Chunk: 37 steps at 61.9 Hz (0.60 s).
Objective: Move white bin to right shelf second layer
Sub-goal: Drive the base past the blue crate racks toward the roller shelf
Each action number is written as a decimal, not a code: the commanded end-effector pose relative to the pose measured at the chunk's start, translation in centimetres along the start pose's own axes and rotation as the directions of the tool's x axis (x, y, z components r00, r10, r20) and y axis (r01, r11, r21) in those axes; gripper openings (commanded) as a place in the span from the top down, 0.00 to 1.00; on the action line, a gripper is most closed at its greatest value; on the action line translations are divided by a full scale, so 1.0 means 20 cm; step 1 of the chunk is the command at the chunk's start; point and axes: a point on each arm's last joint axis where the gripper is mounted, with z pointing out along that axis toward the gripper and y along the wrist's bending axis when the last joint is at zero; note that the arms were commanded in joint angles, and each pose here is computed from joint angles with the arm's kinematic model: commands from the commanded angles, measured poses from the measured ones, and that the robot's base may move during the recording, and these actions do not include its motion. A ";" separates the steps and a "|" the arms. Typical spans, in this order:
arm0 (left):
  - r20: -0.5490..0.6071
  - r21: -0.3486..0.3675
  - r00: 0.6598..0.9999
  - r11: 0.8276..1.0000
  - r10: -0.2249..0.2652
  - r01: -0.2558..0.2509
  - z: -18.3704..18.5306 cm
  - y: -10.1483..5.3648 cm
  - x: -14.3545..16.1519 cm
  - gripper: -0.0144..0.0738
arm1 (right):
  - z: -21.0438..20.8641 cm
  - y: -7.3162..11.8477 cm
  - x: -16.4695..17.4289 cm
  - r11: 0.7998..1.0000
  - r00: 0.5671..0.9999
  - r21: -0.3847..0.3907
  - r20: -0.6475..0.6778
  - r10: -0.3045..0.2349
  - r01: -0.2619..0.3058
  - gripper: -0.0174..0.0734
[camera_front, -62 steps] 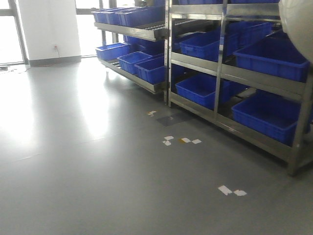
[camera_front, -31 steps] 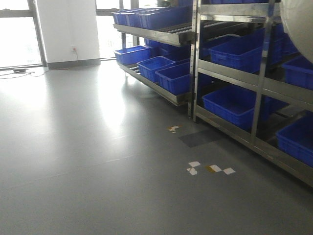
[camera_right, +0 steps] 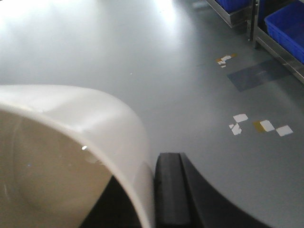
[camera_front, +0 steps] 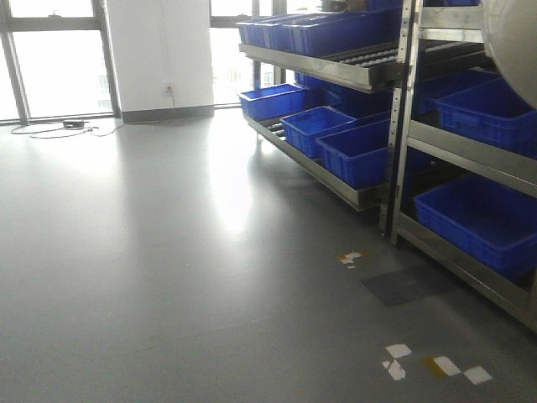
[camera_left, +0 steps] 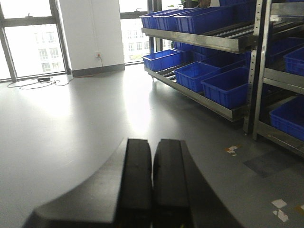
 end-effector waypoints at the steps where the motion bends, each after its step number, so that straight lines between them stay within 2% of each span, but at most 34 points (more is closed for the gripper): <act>1: 0.062 -0.005 0.998 1.000 -0.009 0.009 0.00 0.00 0.02 0.74 | -0.03 0.02 -0.08 1.000 0.993 -0.024 0.118 0.006 -0.004 0.75; 37: 0.062 -0.005 0.998 1.000 -0.009 0.009 0.00 0.00 0.02 0.74 | -0.03 0.02 -0.08 1.000 0.993 -0.024 0.118 0.006 -0.004 0.75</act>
